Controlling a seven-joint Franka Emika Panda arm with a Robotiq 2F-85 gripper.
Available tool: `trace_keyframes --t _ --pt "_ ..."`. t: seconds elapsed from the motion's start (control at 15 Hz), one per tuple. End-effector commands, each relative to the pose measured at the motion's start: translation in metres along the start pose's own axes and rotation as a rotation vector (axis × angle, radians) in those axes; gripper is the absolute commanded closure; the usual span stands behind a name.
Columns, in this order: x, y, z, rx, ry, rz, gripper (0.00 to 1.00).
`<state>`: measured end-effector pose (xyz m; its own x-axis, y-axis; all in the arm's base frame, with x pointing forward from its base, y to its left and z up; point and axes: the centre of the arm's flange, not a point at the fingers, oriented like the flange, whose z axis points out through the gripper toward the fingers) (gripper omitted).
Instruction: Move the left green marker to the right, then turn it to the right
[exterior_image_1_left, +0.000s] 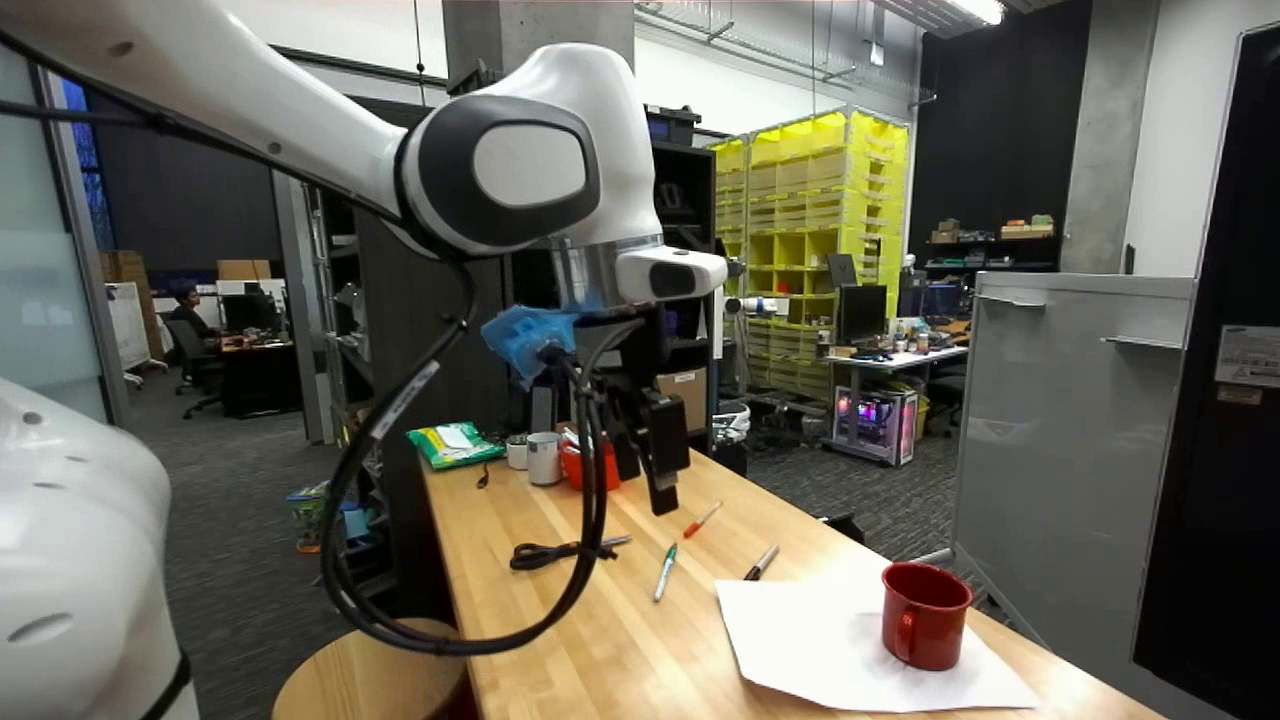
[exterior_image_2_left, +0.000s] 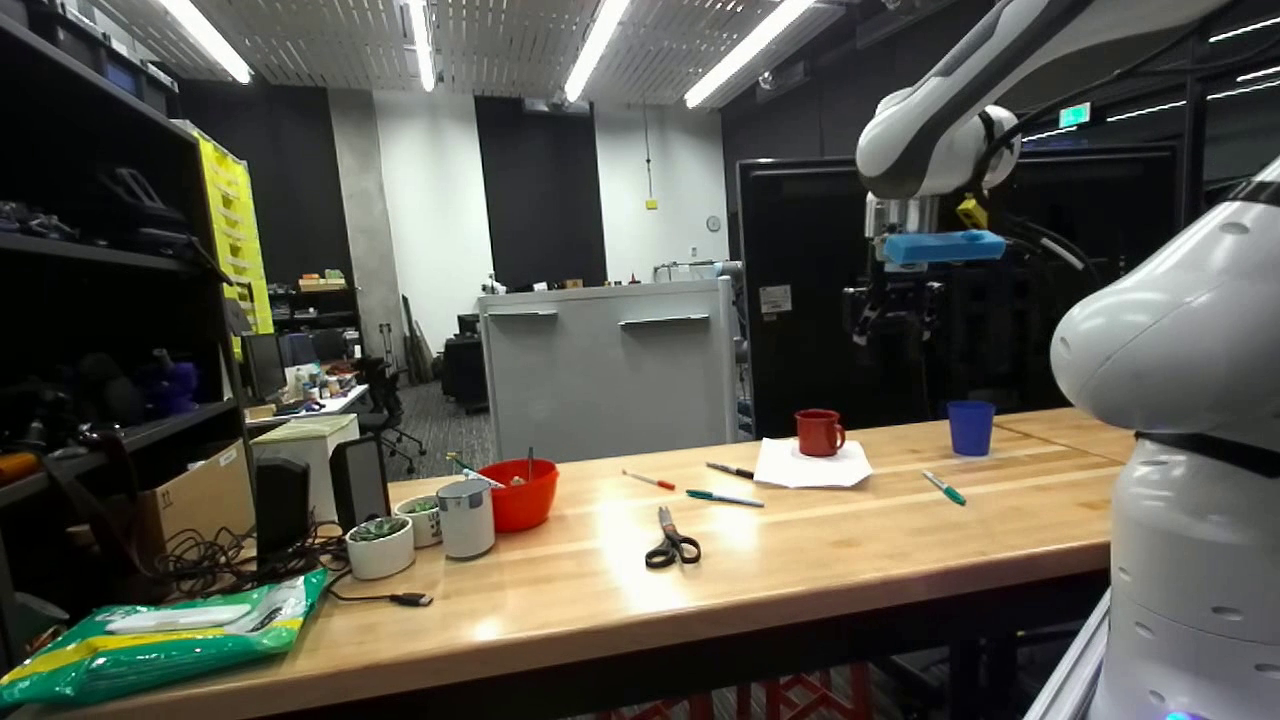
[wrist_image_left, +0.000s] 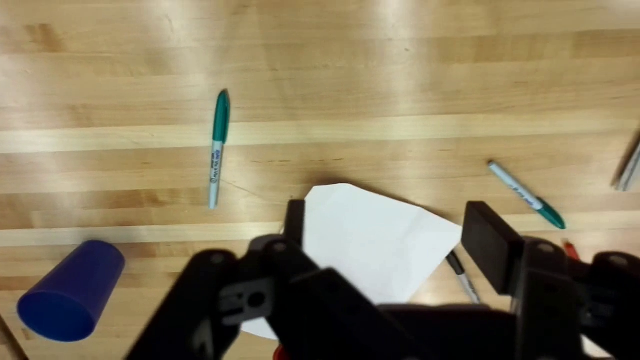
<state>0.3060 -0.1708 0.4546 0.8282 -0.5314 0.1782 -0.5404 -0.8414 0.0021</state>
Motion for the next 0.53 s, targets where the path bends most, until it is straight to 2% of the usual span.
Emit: trace_keyframes --t 0.0,0.2,0.47 --pt "-0.015 -0.024 -0.016 0.072 -0.023 -0.048 0.0" --pt "-0.019 -0.032 -0.008 0.092 -0.041 -0.027 0.0" --pt "-0.013 -0.028 -0.006 0.079 -0.036 -0.029 0.0"
